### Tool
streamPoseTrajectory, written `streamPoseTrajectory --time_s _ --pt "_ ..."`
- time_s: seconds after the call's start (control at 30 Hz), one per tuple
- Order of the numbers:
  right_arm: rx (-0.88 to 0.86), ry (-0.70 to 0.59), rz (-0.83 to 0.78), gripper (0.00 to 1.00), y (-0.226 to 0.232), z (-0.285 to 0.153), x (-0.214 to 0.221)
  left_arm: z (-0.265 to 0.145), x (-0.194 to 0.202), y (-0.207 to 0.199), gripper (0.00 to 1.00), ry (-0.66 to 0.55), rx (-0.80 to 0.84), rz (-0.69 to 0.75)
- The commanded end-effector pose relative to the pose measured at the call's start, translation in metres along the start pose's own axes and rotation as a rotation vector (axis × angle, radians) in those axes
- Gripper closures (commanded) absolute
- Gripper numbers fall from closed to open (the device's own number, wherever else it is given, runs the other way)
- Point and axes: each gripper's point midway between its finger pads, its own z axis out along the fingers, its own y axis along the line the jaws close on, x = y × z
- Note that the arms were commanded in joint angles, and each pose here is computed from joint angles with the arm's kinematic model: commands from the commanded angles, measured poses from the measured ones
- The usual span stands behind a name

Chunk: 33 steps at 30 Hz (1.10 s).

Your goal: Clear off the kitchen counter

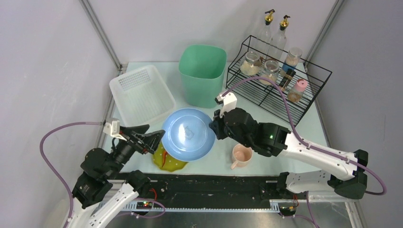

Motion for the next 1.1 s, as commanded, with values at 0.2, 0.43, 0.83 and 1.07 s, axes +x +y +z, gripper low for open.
streamPoseTrajectory --time_s 0.2,0.43,0.83,1.07 --pt "-0.116 -0.118 0.109 1.0 0.029 -0.012 -0.035 0.017 0.021 -0.007 0.02 0.102 0.018 -0.047" --pt "-0.109 -0.143 0.107 1.0 0.029 -0.012 -0.041 0.021 0.039 -0.005 0.1 0.182 0.019 -0.03" --pt "-0.033 -0.143 0.084 1.0 0.016 -0.007 -0.037 0.019 0.045 0.006 0.63 0.196 -0.034 -0.018" --pt "0.002 -0.139 0.079 0.97 0.012 -0.002 -0.033 0.021 0.049 0.012 0.99 0.212 -0.07 -0.029"
